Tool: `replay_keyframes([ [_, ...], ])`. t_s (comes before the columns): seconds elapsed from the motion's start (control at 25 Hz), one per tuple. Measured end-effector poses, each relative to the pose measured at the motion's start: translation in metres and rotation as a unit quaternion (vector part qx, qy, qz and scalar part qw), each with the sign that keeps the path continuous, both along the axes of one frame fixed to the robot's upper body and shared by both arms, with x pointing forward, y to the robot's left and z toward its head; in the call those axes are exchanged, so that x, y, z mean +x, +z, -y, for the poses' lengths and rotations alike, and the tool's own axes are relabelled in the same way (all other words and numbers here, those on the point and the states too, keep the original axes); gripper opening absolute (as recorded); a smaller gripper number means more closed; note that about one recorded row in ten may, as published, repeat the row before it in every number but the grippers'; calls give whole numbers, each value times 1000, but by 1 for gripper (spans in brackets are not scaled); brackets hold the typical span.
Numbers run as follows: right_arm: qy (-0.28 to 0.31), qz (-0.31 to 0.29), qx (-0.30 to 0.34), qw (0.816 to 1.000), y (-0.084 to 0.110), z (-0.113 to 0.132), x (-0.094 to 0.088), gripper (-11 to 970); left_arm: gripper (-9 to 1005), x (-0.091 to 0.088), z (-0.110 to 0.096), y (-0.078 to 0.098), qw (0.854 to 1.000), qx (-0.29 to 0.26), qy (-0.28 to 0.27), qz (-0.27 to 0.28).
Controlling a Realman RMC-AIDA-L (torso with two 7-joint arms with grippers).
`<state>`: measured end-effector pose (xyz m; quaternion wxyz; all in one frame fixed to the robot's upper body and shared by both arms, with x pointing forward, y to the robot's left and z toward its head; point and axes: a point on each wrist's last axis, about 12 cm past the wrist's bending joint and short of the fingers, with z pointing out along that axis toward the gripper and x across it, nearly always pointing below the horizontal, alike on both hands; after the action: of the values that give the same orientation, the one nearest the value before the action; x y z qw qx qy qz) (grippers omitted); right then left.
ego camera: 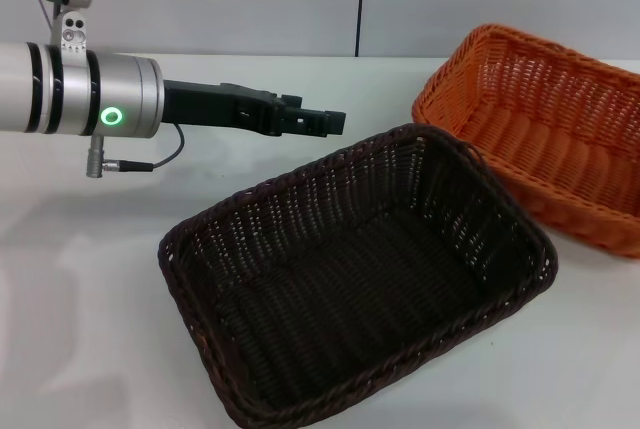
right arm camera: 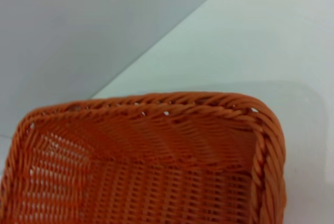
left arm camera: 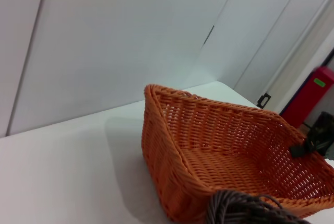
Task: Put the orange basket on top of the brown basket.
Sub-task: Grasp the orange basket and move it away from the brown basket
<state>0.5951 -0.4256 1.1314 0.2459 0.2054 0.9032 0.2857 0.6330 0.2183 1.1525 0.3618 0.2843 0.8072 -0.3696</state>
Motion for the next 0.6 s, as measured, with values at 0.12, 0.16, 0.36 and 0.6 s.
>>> replay_keyframes([
  [0.12, -7, 13, 5, 1000, 0, 2, 0, 263, 867, 0, -2, 0, 1000, -2, 4, 0],
  [0.16, -10, 17, 6, 1000, 0, 3, -1, 256, 867, 0, -3, 0, 1000, -3, 4, 1],
  [0.36, -28, 37, 9, 999, 0, 9, -2, 249, 867, 1, -4, 1, 1000, -2, 7, 3],
  [0.6, -62, 100, 32, 993, 3, 22, -7, 248, 867, 2, -5, 2, 1000, -2, 13, 5],
])
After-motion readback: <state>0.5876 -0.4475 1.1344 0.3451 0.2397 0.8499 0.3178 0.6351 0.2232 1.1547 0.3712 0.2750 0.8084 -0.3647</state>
